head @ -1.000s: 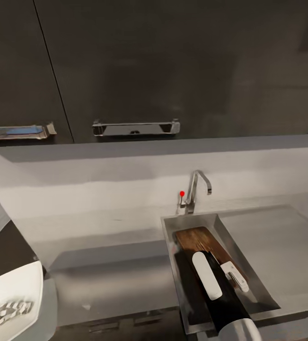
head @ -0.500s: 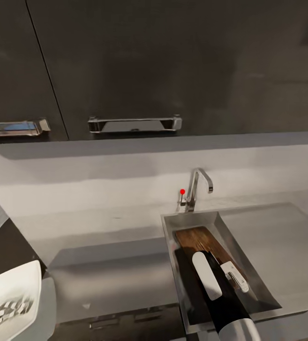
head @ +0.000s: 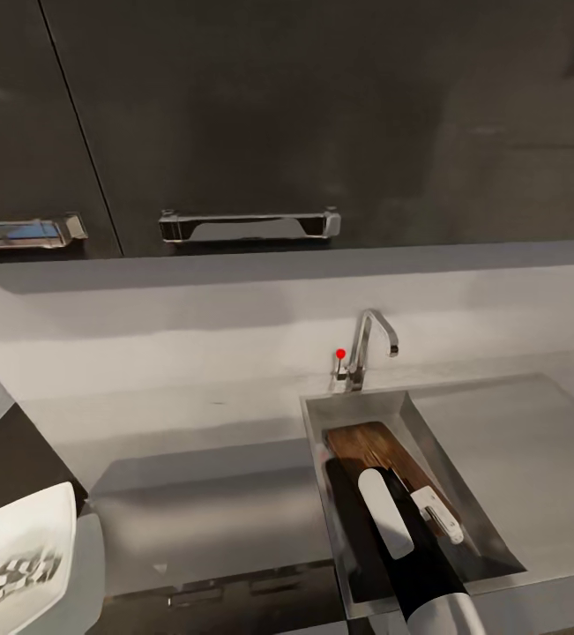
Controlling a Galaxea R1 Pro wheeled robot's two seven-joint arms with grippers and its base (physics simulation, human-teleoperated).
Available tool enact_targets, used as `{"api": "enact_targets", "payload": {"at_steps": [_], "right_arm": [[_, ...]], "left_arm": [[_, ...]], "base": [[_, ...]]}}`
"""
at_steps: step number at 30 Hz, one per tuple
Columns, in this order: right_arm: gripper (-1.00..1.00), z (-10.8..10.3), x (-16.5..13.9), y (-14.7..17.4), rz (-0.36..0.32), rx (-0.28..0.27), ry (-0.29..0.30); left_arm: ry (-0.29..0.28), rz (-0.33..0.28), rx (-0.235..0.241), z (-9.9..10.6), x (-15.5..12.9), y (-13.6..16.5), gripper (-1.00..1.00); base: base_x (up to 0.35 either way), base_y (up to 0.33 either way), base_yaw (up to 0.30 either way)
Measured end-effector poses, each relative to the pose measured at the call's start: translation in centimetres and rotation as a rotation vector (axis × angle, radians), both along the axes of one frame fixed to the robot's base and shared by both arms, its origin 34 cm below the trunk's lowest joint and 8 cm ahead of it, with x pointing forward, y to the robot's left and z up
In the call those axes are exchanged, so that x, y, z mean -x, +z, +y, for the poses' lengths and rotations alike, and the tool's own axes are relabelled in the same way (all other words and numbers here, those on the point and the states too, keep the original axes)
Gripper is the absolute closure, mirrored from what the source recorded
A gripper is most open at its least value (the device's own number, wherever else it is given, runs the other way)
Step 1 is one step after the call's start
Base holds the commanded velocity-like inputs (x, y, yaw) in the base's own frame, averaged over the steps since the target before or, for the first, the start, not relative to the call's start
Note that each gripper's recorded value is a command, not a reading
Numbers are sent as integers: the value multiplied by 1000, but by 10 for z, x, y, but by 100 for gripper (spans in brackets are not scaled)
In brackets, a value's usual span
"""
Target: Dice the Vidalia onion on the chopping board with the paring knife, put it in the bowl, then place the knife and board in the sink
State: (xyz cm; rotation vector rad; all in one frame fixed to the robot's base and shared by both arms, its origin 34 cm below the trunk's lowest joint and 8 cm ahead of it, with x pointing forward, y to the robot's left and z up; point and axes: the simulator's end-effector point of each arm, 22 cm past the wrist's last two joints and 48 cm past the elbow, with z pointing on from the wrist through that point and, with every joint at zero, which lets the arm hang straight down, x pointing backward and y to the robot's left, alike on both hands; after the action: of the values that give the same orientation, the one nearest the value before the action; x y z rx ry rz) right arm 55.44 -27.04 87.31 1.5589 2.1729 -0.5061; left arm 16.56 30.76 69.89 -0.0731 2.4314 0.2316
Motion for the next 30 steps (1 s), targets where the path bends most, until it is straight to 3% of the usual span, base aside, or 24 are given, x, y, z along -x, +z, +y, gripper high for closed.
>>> {"api": "enact_targets", "payload": {"at_steps": [8, 9, 24, 27, 30], "right_arm": [[100, 0, 1, 0, 4, 1, 1], [-100, 0, 0, 0, 4, 1, 2], [-100, 0, -5, 6, -21, 2, 3], [-100, 10, -26, 32, -108, 1, 38], [-100, 40, -56, 79, -242, 2, 154]], "left_arm": [[0, 4, -1, 0, 2, 0, -100], [0, 4, -1, 0, 2, 0, -100], [0, 7, -1, 0, 3, -1, -100], [0, 8, -1, 0, 3, -1, -100], [0, 8, -1, 0, 3, -1, -100]], "base": [[0, 0, 0], [0, 0, 0], [0, 0, 0], [-60, 0, 0], [-223, 0, 0]]}}
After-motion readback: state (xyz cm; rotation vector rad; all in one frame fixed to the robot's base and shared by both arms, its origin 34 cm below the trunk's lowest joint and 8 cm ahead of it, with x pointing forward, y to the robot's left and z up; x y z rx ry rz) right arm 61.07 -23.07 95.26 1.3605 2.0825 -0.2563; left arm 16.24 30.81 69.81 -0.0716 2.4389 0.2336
